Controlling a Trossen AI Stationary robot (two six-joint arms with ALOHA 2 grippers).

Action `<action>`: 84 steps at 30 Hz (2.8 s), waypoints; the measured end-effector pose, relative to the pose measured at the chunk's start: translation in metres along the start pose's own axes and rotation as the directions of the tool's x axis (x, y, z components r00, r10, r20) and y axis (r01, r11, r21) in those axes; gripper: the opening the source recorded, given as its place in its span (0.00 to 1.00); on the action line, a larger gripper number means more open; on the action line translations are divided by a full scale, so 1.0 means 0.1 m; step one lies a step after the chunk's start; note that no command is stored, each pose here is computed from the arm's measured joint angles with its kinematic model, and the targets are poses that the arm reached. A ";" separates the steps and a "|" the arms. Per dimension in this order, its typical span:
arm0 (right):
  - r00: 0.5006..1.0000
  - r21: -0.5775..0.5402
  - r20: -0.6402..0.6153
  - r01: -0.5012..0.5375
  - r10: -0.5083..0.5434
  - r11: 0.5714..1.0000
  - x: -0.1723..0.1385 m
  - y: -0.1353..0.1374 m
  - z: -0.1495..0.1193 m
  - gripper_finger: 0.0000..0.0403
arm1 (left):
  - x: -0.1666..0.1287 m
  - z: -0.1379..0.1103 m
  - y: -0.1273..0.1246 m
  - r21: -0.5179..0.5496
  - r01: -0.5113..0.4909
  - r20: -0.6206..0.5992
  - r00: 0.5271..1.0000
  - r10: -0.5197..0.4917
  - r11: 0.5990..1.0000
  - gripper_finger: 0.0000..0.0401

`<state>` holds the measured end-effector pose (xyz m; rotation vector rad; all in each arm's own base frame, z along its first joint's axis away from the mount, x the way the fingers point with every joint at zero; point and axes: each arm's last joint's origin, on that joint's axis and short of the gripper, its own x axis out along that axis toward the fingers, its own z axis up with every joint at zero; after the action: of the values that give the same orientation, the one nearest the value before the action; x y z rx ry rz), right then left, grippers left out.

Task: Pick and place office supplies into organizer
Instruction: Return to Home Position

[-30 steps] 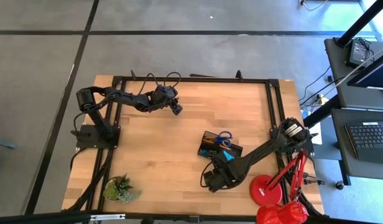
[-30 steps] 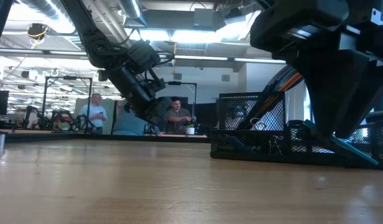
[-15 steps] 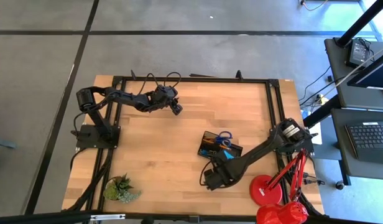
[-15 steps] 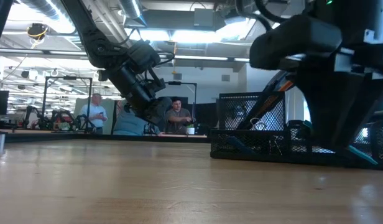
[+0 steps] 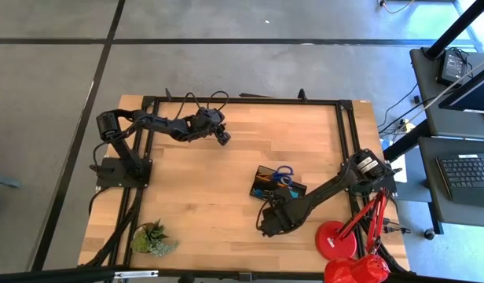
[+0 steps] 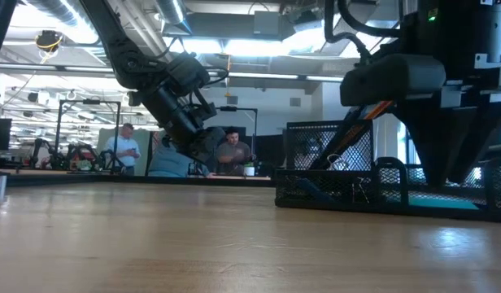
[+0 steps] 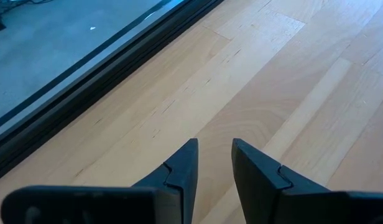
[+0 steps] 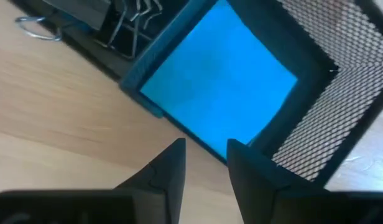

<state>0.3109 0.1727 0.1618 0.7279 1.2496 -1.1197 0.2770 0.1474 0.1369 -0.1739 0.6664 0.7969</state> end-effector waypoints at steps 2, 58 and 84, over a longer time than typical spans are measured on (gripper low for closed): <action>1.000 0.000 0.000 -0.004 0.004 1.000 0.00 0.00 0.00 0.30 | 0.00 0.00 0.00 0.000 0.000 0.000 1.000 0.000 1.000 0.23; 0.232 -0.908 0.336 -0.177 0.913 0.380 -0.60 -1.96 0.84 0.30 | -0.26 0.27 0.02 0.052 0.145 0.131 0.980 -0.151 0.988 0.23; -0.043 -0.819 0.572 -0.075 0.819 0.568 0.14 -2.67 1.17 0.30 | -1.43 -0.29 0.67 -0.042 0.203 0.578 0.804 -0.143 0.978 0.22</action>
<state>0.1022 -0.0256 0.2110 -0.1902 -0.0276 -0.2453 0.1428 0.0961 0.2085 -0.0768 0.0319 0.6575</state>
